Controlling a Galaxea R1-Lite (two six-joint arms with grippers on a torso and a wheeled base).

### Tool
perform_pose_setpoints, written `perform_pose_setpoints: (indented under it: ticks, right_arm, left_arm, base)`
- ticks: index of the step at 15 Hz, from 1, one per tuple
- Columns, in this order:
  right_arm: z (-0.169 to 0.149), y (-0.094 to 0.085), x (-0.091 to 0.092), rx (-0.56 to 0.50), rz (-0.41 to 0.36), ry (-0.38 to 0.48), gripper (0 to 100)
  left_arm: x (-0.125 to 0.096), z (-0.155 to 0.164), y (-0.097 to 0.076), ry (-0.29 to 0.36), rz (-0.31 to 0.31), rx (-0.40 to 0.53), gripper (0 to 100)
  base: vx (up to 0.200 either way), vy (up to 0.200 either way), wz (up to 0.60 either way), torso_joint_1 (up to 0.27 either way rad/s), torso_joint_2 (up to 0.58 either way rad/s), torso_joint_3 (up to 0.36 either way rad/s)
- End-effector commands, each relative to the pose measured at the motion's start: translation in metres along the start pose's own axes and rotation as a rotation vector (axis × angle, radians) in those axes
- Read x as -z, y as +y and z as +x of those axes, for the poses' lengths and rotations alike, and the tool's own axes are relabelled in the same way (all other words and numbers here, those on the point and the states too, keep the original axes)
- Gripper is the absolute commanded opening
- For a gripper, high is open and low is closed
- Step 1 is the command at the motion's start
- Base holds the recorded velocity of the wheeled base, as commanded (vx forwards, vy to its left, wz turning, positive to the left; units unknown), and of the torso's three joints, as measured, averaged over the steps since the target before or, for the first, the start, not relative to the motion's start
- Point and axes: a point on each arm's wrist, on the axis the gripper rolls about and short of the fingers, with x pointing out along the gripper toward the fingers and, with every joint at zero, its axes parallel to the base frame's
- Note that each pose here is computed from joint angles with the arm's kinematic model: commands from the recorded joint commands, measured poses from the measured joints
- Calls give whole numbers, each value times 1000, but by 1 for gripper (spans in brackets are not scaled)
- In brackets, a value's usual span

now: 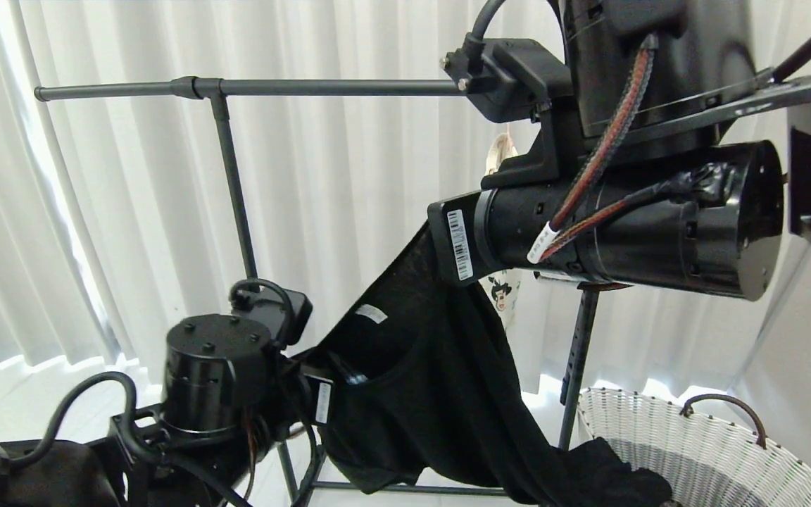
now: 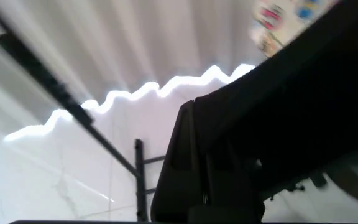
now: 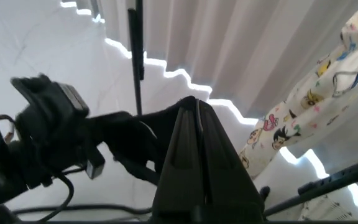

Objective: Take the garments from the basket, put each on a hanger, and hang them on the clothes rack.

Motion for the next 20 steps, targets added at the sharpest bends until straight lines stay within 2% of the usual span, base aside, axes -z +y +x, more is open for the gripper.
perform_pose_setpoints:
  ticks: [1,2,3,5,6,8,10,11,14,16,18,20]
  right_arm:
    - [13,5,0,-8,16,-44,0]
    - [20,7,-2,-12,34,-94,0]
    - [23,5,-2,-3,38,-103,0]
    - [25,-1,-3,16,36,-105,0]
    - [23,-3,-5,29,40,-112,0]
    - [10,-24,-6,160,55,-125,0]
    - [-16,-43,2,200,57,-110,0]
    - [-31,-52,5,214,60,-110,0]
    - [-79,-73,10,241,78,-138,0]
    - [-111,-80,7,234,92,-177,0]
    - [-133,-83,1,181,104,-222,0]
    - [-145,-84,-1,98,80,-242,0]
  left_arm:
    - [-26,-12,37,-94,-86,-122,0]
    - [-46,-27,52,-108,-104,-153,0]
    - [-61,-43,57,-110,-106,-142,0]
    - [-87,-67,56,-112,-88,-36,0]
    - [-93,-73,55,-101,-77,-6,0]
    - [-120,-100,50,-59,-35,200,0]
    - [-139,-111,41,-59,-10,304,0]
    - [-144,-107,33,-63,12,330,0]
    - [-140,-97,16,-59,220,347,0]
    - [-150,-98,4,-95,231,389,0]
    - [-165,-101,2,-142,218,394,0]
    - [-175,-103,3,-186,198,393,0]
  base:
    - [0,0,0,0,0,0]
    - [0,0,0,0,0,0]
    - [0,0,0,0,0,0]
    - [0,0,0,0,0,0]
    - [0,0,0,0,0,0]
    - [0,0,0,0,0,0]
    - [0,0,0,0,0,0]
    - [0,0,0,0,0,0]
    - [0,0,0,0,0,0]
    - [0,0,0,0,0,0]
    - [0,0,0,0,0,0]
    - [0,0,0,0,0,0]
